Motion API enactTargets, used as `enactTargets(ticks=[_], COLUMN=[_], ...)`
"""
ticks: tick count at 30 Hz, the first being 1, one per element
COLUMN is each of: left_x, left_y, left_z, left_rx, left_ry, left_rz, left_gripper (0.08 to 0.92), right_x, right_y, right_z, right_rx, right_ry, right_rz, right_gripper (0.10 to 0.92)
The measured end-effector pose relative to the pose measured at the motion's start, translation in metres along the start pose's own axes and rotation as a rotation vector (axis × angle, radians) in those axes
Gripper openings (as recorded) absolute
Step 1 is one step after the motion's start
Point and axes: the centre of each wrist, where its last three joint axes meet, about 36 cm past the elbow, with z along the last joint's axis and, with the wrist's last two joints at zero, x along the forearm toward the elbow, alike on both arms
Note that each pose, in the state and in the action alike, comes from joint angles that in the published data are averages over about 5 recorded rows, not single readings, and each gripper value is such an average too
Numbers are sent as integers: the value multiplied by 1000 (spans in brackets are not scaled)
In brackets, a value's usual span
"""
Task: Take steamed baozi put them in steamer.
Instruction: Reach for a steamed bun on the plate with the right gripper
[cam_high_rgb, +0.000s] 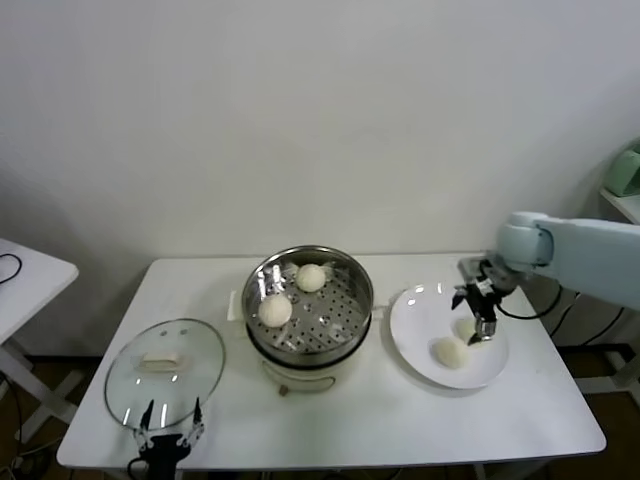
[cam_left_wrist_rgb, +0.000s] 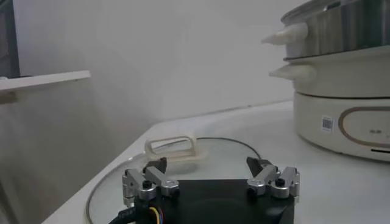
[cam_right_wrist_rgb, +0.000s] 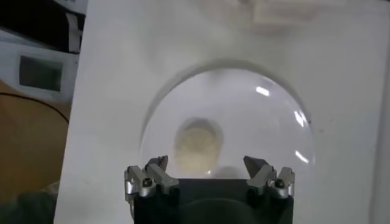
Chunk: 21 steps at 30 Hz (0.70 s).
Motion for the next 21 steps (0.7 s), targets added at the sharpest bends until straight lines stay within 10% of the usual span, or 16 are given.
enactTargets(ticks=[21], left_x=[5], left_y=[2], left_z=[3], left_rx=[-16], left_ry=[1], left_rz=[-4], left_gripper=[823], right_x=[-76], right_y=[15], right_z=[4], right_rx=[-35], right_ry=[26], right_rz=[33], right_gripper=[822])
